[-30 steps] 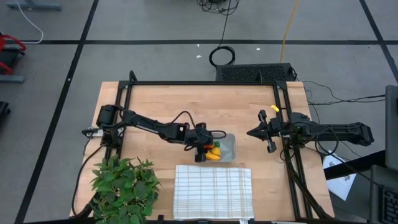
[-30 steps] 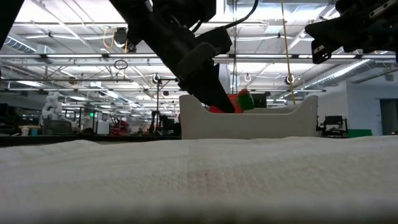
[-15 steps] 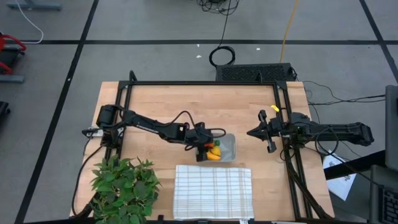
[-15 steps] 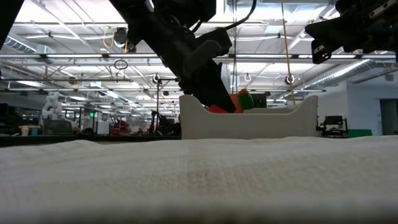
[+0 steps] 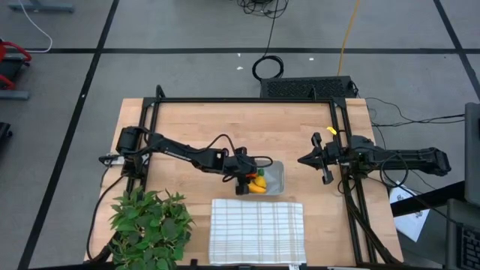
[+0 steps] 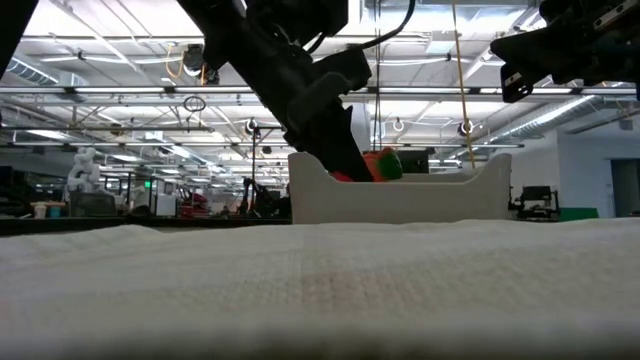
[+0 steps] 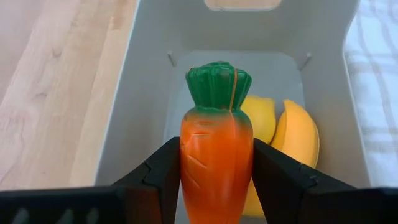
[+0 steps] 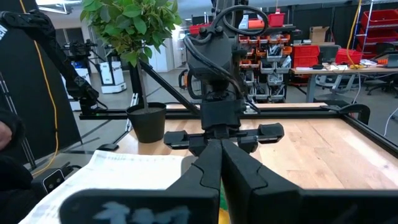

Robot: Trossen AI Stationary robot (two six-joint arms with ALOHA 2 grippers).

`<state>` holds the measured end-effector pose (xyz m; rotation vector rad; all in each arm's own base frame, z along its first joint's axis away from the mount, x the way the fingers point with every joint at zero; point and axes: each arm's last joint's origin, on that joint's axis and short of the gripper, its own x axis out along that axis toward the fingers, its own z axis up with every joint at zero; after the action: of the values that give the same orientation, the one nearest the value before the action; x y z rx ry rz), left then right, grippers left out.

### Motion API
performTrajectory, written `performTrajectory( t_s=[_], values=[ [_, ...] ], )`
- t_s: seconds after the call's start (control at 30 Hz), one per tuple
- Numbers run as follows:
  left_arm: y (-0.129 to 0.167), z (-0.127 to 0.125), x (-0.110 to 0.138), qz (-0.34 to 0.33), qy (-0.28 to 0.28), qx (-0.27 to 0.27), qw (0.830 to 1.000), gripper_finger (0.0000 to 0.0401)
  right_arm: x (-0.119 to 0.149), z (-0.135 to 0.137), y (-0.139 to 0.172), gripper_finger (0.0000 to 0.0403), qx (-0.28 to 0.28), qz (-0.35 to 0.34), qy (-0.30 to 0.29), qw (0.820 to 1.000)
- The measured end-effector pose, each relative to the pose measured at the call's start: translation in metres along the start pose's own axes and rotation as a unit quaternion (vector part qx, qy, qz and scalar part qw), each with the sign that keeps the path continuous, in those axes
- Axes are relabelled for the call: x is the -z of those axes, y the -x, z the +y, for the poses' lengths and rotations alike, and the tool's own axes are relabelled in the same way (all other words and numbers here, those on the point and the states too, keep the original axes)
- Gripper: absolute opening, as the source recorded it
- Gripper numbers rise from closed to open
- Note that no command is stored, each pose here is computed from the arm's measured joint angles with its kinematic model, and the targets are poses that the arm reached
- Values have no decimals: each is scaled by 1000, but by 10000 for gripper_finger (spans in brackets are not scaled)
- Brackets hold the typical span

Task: Pick and placing Produce into tupperware
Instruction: Put the carrot into the gray bin

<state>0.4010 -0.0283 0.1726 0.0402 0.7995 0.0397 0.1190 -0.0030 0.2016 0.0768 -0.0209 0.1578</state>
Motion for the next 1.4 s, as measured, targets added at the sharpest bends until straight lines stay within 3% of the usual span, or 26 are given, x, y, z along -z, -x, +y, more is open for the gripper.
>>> performTrajectory(
  t_s=[0.37, 0.57, 0.83, 1.0, 1.2, 1.4],
  values=[
    [15, 5, -29, 30, 28, 10, 999, 166, 0, 0, 0, 0, 0, 0, 4, 1000],
    [0, 7, -36, 56, 44, 6, 997, 166, 0, 0, 0, 0, 0, -1, 4, 1000],
    [-30, 1, -42, 110, 47, -9, 993, 166, 0, 0, 0, 0, 0, 0, 4, 1000],
    [-30, 1, -44, 115, 45, -32, 992, 166, 0, 0, 0, 0, 0, 1, 3, 1000],
    [-29, 6, -39, 138, 80, -62, 985, 166, 0, 0, 0, 0, 0, 2, 3, 1000],
    [-29, 6, -38, 143, 90, -65, 984, 166, 0, 0, 0, 0, 0, 1, 3, 1000]
  ],
)
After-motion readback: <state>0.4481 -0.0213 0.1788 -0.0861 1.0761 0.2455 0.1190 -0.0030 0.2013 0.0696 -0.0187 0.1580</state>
